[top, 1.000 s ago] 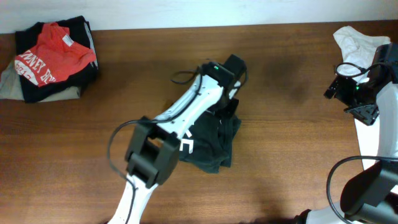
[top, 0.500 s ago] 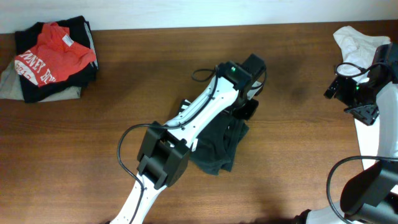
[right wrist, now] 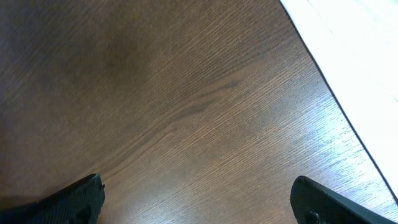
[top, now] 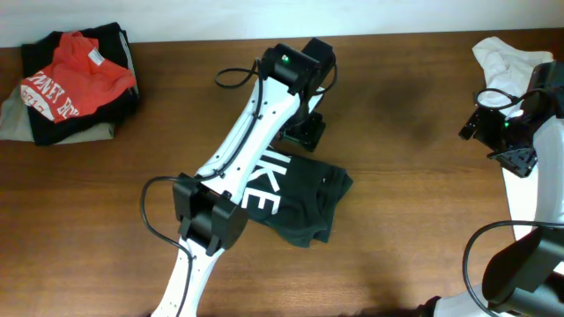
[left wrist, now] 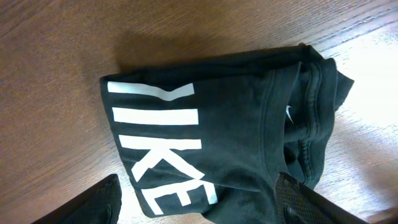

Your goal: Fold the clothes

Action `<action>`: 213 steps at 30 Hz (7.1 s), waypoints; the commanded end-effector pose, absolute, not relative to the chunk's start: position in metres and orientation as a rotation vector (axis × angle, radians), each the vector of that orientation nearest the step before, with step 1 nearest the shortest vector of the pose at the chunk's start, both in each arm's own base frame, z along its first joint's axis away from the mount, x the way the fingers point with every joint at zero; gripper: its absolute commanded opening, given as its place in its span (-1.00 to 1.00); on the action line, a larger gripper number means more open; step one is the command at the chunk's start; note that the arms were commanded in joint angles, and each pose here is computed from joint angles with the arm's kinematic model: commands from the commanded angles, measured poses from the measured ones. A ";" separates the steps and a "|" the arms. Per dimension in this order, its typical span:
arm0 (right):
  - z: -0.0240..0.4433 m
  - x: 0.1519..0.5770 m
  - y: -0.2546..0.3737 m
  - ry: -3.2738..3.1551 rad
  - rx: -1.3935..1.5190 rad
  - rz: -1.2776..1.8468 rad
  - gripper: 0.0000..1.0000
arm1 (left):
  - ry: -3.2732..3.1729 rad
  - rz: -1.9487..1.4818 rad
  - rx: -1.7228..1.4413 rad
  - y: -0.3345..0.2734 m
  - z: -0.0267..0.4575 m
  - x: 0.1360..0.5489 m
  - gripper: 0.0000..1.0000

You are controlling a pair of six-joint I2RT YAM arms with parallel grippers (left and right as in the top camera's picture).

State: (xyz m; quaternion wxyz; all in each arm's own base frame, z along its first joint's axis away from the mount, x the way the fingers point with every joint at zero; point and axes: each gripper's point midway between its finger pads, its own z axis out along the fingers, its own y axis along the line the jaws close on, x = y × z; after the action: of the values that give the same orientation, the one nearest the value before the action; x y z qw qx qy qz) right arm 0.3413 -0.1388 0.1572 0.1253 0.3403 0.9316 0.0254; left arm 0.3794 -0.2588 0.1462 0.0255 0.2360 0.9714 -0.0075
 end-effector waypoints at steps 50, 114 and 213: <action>0.159 0.340 -0.143 2.706 0.999 0.045 0.97 | 2.812 -0.249 0.556 -0.200 0.191 0.339 0.96; 0.159 0.340 -0.143 2.706 0.999 0.045 0.97 | 2.908 -1.103 0.654 -0.183 -0.016 0.352 0.39; 0.159 0.340 -0.143 2.706 0.999 0.045 0.97 | 2.359 0.073 -0.284 0.221 0.112 0.611 -0.99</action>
State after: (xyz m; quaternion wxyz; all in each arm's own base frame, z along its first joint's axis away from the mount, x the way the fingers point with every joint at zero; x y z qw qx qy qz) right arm 0.3413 -0.1388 0.1572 0.1253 0.3399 0.9317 0.0253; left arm 0.5996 0.2390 0.1608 0.4042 -0.1174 0.9059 0.0473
